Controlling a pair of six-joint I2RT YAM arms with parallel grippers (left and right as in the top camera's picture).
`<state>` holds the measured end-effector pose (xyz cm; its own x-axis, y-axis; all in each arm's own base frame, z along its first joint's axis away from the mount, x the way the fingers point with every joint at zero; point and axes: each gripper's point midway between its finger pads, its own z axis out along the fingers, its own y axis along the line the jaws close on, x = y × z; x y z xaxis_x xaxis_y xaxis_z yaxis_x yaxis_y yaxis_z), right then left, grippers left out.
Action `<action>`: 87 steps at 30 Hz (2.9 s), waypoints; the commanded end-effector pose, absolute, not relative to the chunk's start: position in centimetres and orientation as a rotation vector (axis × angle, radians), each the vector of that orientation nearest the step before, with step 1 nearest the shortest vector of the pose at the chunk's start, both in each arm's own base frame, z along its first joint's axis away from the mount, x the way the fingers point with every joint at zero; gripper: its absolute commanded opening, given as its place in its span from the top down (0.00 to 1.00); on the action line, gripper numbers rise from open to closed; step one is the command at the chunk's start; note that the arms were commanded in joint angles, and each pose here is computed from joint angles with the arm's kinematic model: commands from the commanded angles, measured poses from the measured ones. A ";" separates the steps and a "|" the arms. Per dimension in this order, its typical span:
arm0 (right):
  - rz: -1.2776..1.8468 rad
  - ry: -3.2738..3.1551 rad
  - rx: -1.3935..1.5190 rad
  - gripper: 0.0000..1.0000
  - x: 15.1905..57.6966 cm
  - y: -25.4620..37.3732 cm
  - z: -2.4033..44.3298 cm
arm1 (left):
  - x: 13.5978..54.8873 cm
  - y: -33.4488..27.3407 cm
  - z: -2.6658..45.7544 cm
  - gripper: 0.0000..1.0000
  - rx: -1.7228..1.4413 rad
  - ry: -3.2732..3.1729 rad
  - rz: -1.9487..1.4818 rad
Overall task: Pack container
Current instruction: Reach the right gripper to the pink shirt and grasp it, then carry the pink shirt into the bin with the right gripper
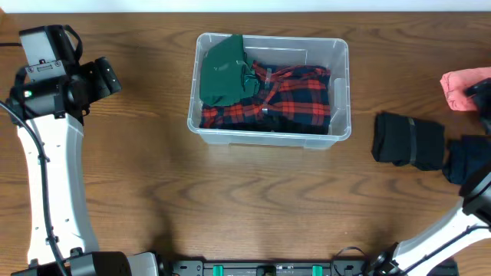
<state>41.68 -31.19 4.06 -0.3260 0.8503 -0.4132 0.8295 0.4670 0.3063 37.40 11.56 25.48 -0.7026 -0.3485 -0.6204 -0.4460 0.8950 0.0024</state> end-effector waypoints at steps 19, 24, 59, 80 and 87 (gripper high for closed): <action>0.118 2.194 1.332 0.12 44.7 -31.3 -2.1 | 37.3 11.7 25.2 0.02 -0.575 2.424 0.204; 0.133 2.177 1.296 0.57 45.5 -31.4 -1.8 | 37.3 11.7 25.2 0.02 -0.575 2.424 0.204; 0.541 2.062 0.538 0.99 49.0 0.9 29.9 | 37.3 11.7 25.2 0.02 -0.575 2.424 0.204; 0.237 2.119 0.548 0.99 50.7 16.4 20.5 | 37.3 11.7 25.2 0.02 -0.575 2.424 0.204; 0.257 2.202 0.507 0.99 51.2 19.8 15.3 | 37.3 11.7 25.2 0.02 -0.575 2.424 0.204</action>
<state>51.52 17.75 16.18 -0.5541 0.4425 -0.7051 0.2817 0.8967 0.3415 37.40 11.57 25.48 -0.7026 -0.3485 -0.6204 -0.4462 0.8949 0.0027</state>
